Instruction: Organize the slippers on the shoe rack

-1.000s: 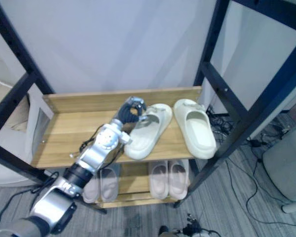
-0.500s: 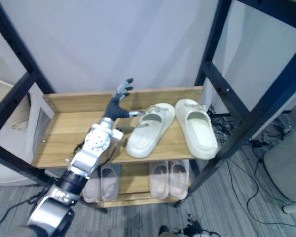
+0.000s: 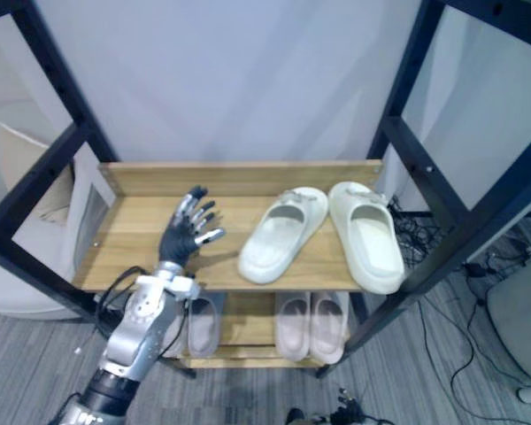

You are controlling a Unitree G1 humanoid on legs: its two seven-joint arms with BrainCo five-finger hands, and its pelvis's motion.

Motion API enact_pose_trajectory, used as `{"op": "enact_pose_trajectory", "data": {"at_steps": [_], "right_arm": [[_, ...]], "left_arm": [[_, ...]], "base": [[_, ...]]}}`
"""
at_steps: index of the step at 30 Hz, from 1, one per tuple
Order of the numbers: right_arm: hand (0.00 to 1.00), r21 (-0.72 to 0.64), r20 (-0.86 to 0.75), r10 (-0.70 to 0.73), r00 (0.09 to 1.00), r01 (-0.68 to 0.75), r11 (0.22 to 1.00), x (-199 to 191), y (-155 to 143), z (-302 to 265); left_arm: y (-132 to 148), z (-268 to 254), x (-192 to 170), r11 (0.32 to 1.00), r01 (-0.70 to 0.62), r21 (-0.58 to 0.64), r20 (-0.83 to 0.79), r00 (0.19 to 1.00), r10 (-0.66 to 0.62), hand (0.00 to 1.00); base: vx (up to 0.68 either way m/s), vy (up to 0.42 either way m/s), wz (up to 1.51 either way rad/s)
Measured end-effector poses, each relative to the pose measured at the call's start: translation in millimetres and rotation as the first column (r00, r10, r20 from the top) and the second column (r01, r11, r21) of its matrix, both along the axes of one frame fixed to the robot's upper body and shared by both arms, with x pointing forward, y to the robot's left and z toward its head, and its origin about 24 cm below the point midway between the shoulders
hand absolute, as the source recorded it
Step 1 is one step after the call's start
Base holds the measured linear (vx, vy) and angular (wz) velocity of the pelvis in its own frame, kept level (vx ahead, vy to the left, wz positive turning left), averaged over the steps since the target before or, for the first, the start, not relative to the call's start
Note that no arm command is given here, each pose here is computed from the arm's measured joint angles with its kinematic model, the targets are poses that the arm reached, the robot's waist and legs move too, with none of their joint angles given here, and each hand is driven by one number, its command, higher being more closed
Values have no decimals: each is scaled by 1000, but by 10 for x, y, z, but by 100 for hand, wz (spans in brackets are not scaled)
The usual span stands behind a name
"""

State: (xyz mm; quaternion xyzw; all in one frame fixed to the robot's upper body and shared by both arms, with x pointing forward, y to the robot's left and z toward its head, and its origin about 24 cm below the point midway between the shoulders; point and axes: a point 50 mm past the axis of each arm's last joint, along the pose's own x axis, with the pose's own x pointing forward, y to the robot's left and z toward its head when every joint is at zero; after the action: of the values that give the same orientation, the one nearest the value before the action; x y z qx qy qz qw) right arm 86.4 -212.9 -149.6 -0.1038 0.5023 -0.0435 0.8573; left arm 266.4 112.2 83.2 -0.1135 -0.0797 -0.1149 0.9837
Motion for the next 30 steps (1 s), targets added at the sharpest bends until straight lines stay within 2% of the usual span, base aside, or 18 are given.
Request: {"op": "enact_pose_trajectory", "data": {"at_steps": [10,22,25,30], "right_arm": [[0,6,-15,12,1000,-12,1000,-39,37,-20],[0,-6,-27,23,999,-23,1000,-62,52,-39],[0,-7,-27,27,999,-28,1000,-52,52,-39],[0,-16,-29,38,999,-39,999,-42,26,-34]], "left_arm": [[-293,-135,-155,987,157,-45,-59,985,-160,0],[-809,-161,-265,924,377,-59,-100,919,-381,0],[-909,-156,-220,913,405,-44,-107,907,-407,0],[-919,-150,-159,915,402,-27,-108,909,-403,0]], "base": [[-3,0,0],[0,0,0],[0,0,0],[0,0,0]]}}
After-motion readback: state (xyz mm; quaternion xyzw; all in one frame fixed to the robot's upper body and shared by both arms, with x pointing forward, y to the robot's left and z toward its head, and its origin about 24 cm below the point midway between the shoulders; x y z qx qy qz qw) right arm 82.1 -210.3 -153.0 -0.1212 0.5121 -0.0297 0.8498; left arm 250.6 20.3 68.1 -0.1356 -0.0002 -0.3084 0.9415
